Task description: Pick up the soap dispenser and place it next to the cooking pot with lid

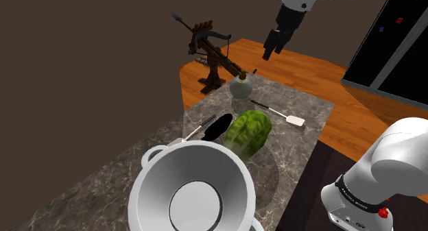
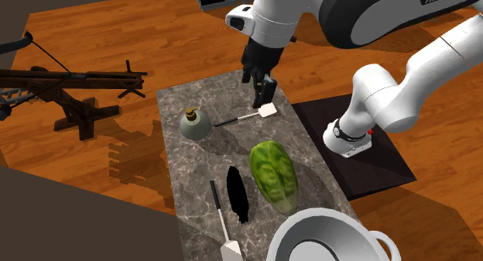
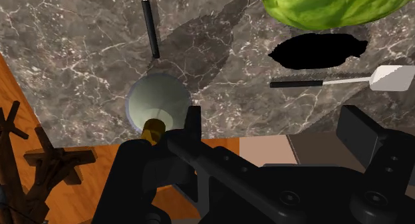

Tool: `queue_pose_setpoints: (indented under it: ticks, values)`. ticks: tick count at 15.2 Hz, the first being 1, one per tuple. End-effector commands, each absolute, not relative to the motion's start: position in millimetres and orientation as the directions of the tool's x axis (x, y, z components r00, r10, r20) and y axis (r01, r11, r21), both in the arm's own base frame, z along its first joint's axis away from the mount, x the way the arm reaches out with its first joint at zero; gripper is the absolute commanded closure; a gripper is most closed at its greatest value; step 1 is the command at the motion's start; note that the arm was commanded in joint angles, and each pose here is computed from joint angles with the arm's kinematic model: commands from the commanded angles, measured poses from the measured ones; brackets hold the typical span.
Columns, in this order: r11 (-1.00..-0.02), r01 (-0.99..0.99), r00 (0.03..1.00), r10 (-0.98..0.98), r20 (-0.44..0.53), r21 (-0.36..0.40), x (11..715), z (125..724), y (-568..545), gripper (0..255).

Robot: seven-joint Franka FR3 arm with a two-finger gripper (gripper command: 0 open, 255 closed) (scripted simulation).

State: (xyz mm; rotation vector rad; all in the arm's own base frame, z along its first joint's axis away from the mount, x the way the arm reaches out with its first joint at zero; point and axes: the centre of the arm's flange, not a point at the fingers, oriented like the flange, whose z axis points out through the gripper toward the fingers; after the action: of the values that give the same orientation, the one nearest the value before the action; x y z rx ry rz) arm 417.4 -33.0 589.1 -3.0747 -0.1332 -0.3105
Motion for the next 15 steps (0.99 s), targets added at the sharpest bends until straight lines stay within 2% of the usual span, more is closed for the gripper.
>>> queue_pose_setpoints:
  ticks: [1,15]
  values:
    - [-0.995,0.087,0.979,0.078,0.190,-0.040,439.2,574.3,-43.6,0]
    - [-0.997,0.059,0.993,0.054,0.107,-0.043,578.2,465.1,-118.9,0]
